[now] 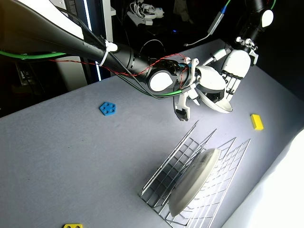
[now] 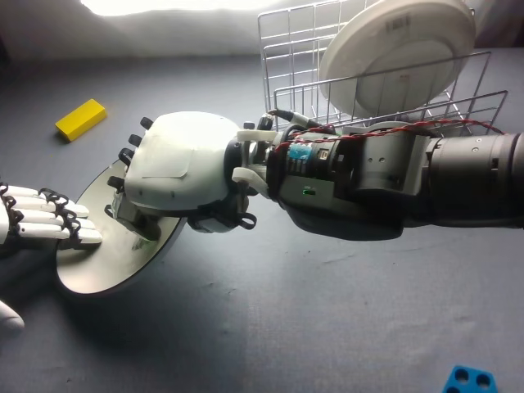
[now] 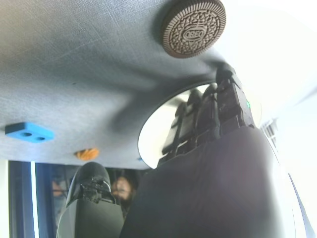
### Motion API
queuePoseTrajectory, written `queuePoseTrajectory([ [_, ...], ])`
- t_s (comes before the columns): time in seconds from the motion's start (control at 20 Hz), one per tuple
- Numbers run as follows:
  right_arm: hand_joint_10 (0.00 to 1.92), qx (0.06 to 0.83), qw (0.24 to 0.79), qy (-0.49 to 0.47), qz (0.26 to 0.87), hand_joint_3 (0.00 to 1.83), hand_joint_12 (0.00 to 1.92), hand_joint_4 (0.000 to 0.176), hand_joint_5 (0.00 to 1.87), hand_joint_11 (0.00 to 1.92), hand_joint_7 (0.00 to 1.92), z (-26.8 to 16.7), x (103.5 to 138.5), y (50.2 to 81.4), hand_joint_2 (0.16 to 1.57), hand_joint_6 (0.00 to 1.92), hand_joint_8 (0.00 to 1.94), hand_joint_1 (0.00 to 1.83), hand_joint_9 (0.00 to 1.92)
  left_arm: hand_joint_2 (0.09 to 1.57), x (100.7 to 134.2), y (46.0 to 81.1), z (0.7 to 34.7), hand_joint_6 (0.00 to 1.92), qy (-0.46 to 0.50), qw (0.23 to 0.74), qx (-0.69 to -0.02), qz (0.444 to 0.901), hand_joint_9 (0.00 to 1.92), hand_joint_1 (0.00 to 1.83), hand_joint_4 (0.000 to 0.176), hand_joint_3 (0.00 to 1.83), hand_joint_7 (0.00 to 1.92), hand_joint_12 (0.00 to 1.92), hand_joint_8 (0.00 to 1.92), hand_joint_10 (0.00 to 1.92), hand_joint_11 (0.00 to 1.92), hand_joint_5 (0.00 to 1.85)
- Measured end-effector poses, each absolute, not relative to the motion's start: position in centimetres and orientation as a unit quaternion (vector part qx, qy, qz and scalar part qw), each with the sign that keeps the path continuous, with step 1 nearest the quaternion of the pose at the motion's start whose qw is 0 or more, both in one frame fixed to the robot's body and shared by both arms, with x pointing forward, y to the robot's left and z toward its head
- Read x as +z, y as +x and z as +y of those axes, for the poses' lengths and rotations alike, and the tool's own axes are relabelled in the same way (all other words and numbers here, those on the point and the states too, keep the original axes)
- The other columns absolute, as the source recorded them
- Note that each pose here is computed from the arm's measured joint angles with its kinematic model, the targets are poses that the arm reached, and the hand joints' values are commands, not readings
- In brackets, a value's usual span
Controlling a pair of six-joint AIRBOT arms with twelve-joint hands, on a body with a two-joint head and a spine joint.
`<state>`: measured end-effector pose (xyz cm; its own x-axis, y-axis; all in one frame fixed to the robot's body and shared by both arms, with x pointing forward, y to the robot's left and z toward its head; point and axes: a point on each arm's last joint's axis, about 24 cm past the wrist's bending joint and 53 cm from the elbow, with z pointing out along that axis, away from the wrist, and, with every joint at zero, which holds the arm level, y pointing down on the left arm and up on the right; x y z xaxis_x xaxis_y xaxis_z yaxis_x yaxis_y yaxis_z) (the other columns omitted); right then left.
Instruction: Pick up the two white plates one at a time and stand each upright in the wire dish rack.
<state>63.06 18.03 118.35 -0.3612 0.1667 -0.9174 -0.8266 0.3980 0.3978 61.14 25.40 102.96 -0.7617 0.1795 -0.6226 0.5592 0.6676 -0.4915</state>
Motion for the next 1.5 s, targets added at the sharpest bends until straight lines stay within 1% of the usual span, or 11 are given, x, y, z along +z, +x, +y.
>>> queuePoseTrajectory([
  [0.05,1.0,0.49,0.507,-0.248,0.664,0.0,1.3,0.0,1.03,0.88,1.08,17.9,118.4,63.0,1.07,0.92,0.64,1.41,1.04,1.04,103.0,61.1,25.4,0.01,0.212,0.273,-0.348,0.871,0.04,0.0,0.0,0.0,0.07,0.0,0.01,0.01,0.01,0.05],
  [0.15,1.1,0.493,0.503,-0.252,0.663,0.0,1.27,0.0,0.99,0.82,1.01,17.9,118.5,62.3,1.09,1.0,0.77,1.38,0.98,1.04,103.1,61.2,25.3,0.01,0.217,0.274,-0.348,0.87,0.05,0.0,0.0,0.0,0.08,0.0,0.01,0.01,0.0,0.06],
  [0.2,1.03,0.494,0.501,-0.253,0.664,0.0,1.19,0.0,1.03,0.9,1.08,17.8,118.5,62.0,1.07,0.92,0.69,1.39,1.03,1.04,103.3,61.3,25.1,0.01,0.221,0.276,-0.348,0.868,0.06,0.0,0.0,0.0,0.09,0.0,0.01,0.01,0.01,0.07],
  [0.25,1.0,0.495,0.5,-0.254,0.664,0.0,1.12,0.0,1.02,0.96,1.09,17.6,118.5,61.7,1.06,0.91,0.68,1.39,1.05,1.04,103.4,61.3,25.0,0.01,0.224,0.277,-0.349,0.867,0.06,0.0,0.0,0.0,0.08,0.0,0.01,0.01,0.0,0.07],
  [0.3,0.89,0.497,0.496,-0.255,0.665,0.0,1.31,0.0,0.98,0.98,1.06,17.4,118.6,61.2,1.06,0.87,0.69,1.48,1.07,1.04,103.8,61.4,24.7,0.01,0.233,0.28,-0.35,0.863,0.06,0.0,0.0,0.0,0.09,0.01,0.01,0.01,0.01,0.08],
  [0.35,0.88,0.496,0.493,-0.256,0.667,0.0,1.35,0.0,0.95,0.99,1.04,17.3,118.5,61.0,1.06,0.87,0.74,1.49,1.07,1.04,104.0,61.5,24.5,0.01,0.235,0.282,-0.351,0.861,0.06,0.0,0.0,0.0,0.08,0.0,0.01,0.01,0.01,0.08],
  [0.55,0.98,0.495,0.48,-0.256,0.677,0.0,1.34,0.0,0.99,0.95,0.95,16.8,118.1,60.1,1.08,0.93,0.87,1.49,0.97,1.03,105.6,62.0,23.2,0.0,0.255,0.295,-0.362,0.847,0.04,0.0,0.0,0.0,0.06,0.0,0.0,0.0,0.0,0.06],
  [0.9,1.03,0.489,0.479,-0.253,0.684,0.0,1.38,0.0,0.98,0.92,0.84,16.1,118.0,60.5,1.1,0.99,0.97,1.49,0.93,1.04,108.6,63.1,22.5,0.01,0.251,0.324,-0.376,0.831,0.08,0.0,0.0,0.0,0.11,0.01,0.02,0.02,0.02,0.1],
  [1.2,0.97,0.503,0.453,-0.206,0.706,0.0,1.38,0.0,1.0,0.94,0.88,15.6,119.2,61.6,1.09,0.93,0.92,1.49,0.99,1.03,111.3,63.9,21.9,0.01,0.25,0.352,-0.39,0.813,0.06,0.0,0.0,0.0,0.09,0.0,0.01,0.01,0.0,0.09],
  [1.4,0.96,0.501,0.446,-0.198,0.715,0.0,1.38,0.0,0.99,0.93,0.86,15.0,119.7,61.6,1.09,0.93,0.96,1.49,0.99,1.05,111.7,64.0,22.2,0.0,0.25,0.356,-0.388,0.812,0.07,0.0,0.0,0.0,0.1,0.0,0.01,0.01,0.0,0.09],
  [1.5,0.92,0.51,0.437,-0.187,0.717,0.0,1.36,0.0,1.02,0.94,0.9,15.1,120.6,61.3,1.08,0.87,0.92,1.49,1.02,1.05,111.7,64.0,22.3,0.0,0.25,0.357,-0.388,0.812,0.06,0.0,0.0,0.0,0.09,0.0,0.0,0.0,0.0,0.08],
])
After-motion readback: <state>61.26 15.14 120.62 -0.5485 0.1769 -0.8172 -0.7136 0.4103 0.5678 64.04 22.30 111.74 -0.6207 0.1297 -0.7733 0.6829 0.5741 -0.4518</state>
